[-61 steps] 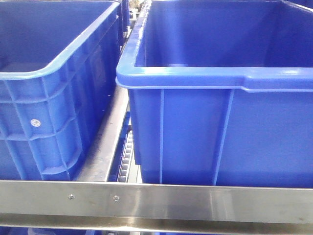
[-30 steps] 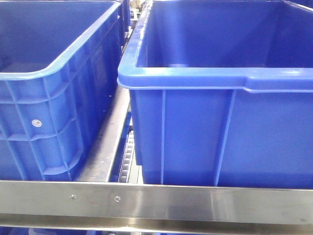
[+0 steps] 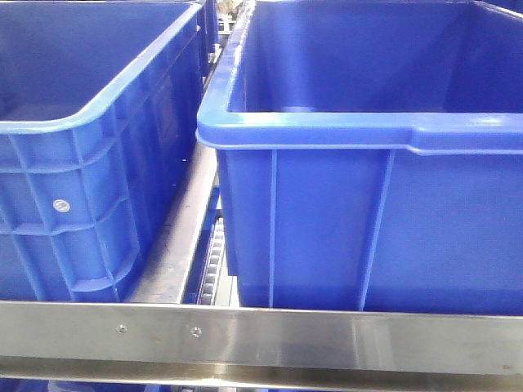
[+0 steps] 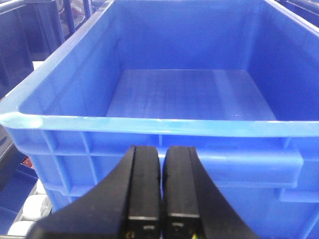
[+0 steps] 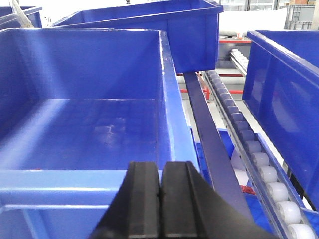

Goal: Pick red cube and place on left shelf

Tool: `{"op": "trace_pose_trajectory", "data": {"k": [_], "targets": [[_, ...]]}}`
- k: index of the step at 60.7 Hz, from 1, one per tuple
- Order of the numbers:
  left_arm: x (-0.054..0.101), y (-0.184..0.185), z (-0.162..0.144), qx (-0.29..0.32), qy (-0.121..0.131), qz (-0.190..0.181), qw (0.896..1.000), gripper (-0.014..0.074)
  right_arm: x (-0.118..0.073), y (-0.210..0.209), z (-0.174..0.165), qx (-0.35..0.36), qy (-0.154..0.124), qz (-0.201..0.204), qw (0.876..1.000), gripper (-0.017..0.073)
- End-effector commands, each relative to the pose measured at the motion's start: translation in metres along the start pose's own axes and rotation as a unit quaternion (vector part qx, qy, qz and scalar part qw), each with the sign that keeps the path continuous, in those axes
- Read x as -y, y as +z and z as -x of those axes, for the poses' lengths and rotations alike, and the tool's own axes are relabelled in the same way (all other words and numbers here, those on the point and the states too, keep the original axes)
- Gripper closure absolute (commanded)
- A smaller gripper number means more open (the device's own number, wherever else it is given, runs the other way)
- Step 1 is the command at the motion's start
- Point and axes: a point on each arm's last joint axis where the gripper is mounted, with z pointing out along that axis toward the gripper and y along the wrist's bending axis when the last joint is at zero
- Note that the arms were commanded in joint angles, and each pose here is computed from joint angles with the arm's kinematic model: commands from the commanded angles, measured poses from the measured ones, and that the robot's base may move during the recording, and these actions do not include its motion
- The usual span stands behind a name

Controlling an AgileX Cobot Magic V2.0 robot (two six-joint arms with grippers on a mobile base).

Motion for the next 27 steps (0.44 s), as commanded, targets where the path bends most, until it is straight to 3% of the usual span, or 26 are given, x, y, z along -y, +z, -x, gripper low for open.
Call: {"op": "trace_pose_trajectory", "data": {"k": [1,27], "targets": [[0.0,-0.0003,0.0009,0.04,-0.003,0.0,0.999,0.0492,0.0,-0.0029,0.0152,0.067,-0.005,-0.002,0.998,0.0451],[0.0,-0.0003,0.0009,0.04,-0.003,0.0,0.999,0.0492,0.0,-0.0029,0.0152,0.067,-0.005,-0.002,0.998,0.0451]]}}
